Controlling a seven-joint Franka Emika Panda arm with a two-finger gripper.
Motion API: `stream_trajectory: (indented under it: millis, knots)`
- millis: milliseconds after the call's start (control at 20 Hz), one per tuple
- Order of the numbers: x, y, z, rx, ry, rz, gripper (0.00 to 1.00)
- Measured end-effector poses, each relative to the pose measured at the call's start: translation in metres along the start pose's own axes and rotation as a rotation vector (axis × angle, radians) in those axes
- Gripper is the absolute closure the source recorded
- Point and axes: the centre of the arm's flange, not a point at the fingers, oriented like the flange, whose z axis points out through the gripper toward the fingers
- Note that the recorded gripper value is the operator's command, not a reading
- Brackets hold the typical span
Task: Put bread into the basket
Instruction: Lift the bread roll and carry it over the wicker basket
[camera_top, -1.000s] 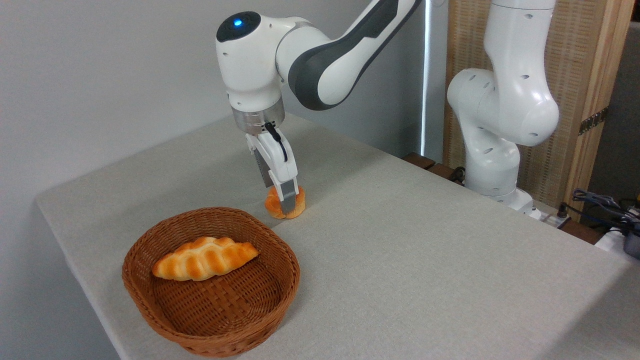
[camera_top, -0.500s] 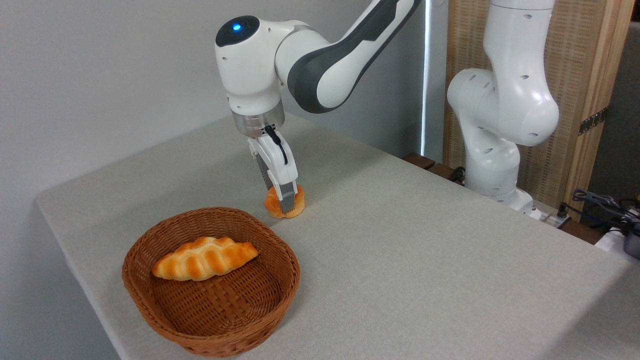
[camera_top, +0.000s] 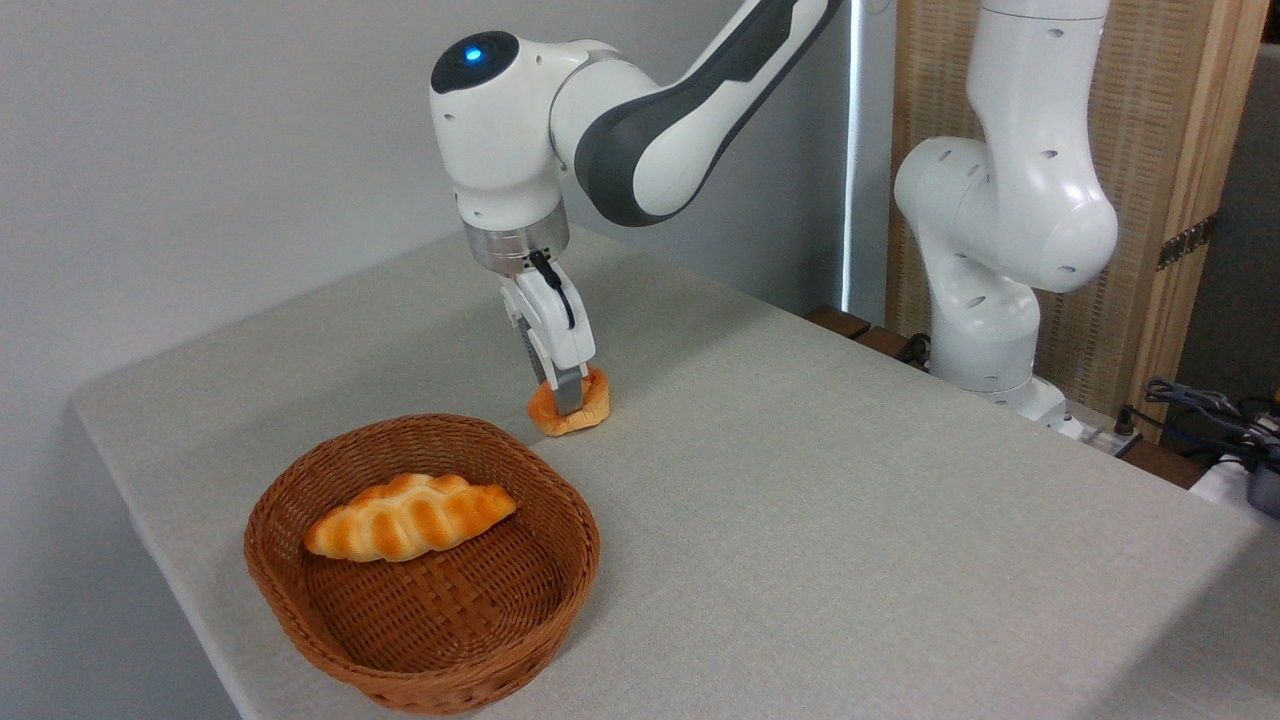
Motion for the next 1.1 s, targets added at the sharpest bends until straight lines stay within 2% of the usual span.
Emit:
stream_trajectory:
  millis: [100,250,450,750,850,1000,1100]
  knots:
    - [-0.001,0.0,0.0,0.007,-0.018,0.016,0.66]
    - [-0.001,0.006,-0.003,0.006,-0.096,0.06,0.65]
    - [0.005,0.008,-0.029,-0.002,-0.117,0.076,0.65]
    - [0.002,-0.02,-0.105,0.025,-0.055,0.062,0.65]
    - [0.009,-0.032,-0.132,0.035,-0.038,0.054,0.64]
    - [0.026,-0.062,-0.161,0.064,-0.007,0.037,0.61]
    - [0.027,-0.088,-0.172,0.083,0.013,0.009,0.6]
